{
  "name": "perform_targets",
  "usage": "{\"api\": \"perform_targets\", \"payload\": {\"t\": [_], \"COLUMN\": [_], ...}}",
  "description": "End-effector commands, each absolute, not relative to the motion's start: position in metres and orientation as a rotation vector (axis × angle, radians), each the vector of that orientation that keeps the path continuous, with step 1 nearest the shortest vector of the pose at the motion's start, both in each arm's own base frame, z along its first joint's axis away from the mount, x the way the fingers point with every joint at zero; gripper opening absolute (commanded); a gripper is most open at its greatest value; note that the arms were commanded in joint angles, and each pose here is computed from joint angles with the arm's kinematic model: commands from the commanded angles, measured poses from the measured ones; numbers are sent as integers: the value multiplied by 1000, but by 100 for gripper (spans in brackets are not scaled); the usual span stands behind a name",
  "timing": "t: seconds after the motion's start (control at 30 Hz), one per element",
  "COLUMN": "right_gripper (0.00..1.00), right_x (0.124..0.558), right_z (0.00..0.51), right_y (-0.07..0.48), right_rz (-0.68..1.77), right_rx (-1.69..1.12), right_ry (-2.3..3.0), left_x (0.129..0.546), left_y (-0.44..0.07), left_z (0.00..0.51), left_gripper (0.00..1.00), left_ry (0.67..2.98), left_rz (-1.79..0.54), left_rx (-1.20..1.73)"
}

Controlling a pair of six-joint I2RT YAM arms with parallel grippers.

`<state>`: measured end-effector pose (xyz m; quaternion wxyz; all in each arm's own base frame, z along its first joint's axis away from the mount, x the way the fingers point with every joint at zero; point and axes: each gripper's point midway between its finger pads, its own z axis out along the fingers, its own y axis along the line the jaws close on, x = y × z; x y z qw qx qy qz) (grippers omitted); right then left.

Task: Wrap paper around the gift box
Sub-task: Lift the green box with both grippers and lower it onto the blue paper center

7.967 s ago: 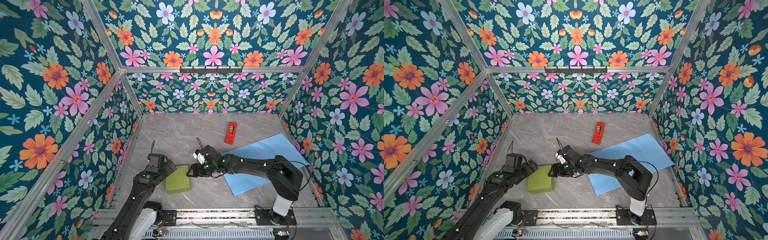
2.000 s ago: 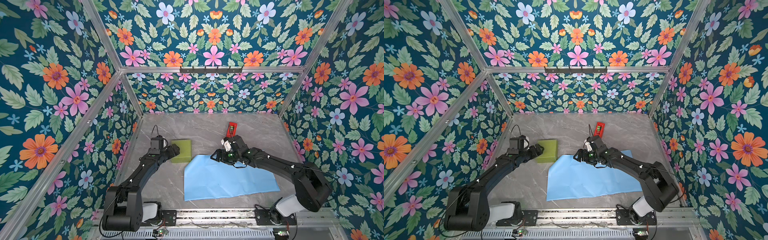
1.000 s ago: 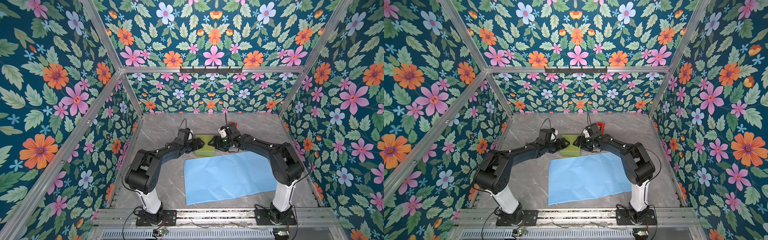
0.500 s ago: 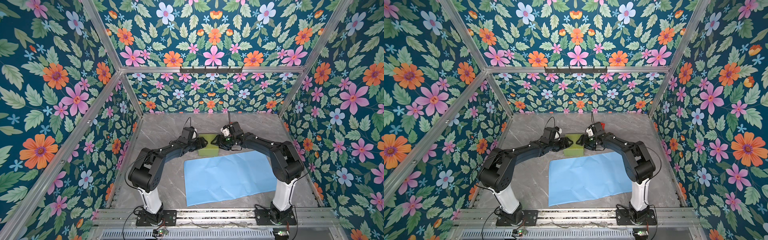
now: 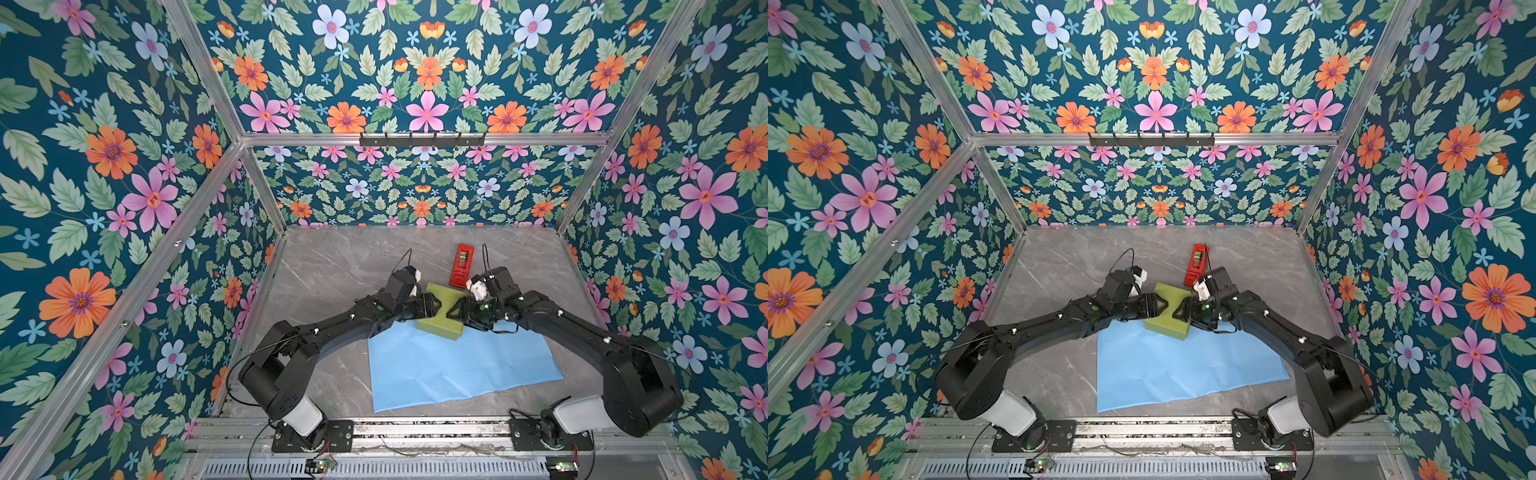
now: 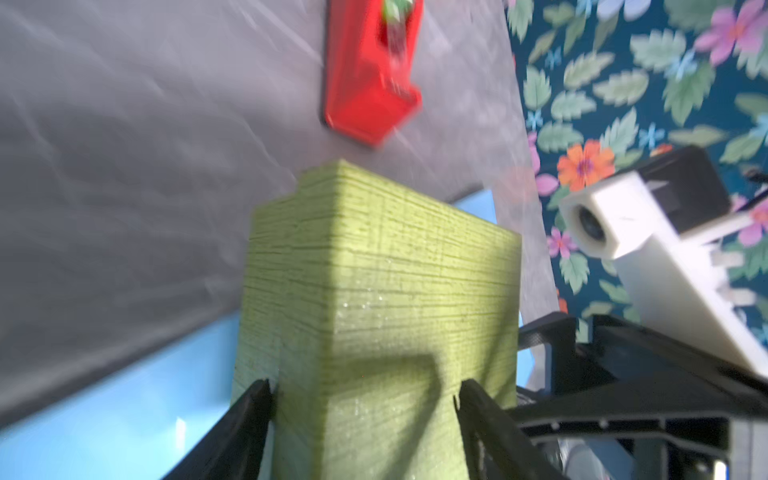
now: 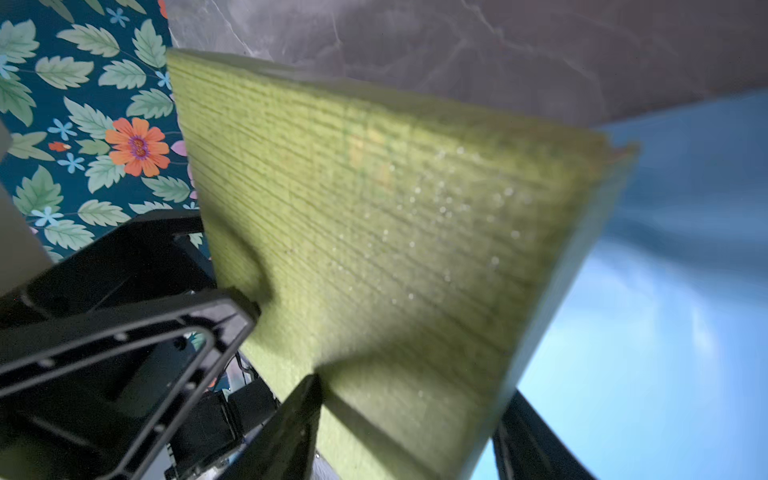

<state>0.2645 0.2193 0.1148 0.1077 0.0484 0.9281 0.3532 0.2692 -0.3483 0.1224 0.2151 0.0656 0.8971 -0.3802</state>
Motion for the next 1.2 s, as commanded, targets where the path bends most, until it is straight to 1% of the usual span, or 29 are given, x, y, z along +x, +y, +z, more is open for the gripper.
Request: {"api": "perform_targets", "payload": {"t": [0.0,0.17,0.27,0.4,0.73,0.93,1.17], "right_gripper": [62,62,62,61,62,67,77], "right_x": [251,223,214,212,226,230,232], "right_z": [128,122,116,110,95,85,81], "right_y": [221,203,196,193,193,191,183], "right_rz": [1114,1074,1045,1025,953,895,837], "right_rx": [90,120,127,132,108,91,91], "right_ry": [2659,2686,2702,2707,2738,2778,2796], "left_x": [225,188,178,178,181,180,171], "left_y": [-385,-401,-407,-408,-407,-401,-397], "left_z": [140,131,126,119,102,103,104], "left_gripper": [72,73,73,73,75,76,77], "left_ry": [2483,2533,2553,2566,2597,2597,2602], "left_rz": [-1315,-1332,-1324,-1293,-1221,-1210,-1278], "left_rx": [248,281,302,302,309,305,278]}}
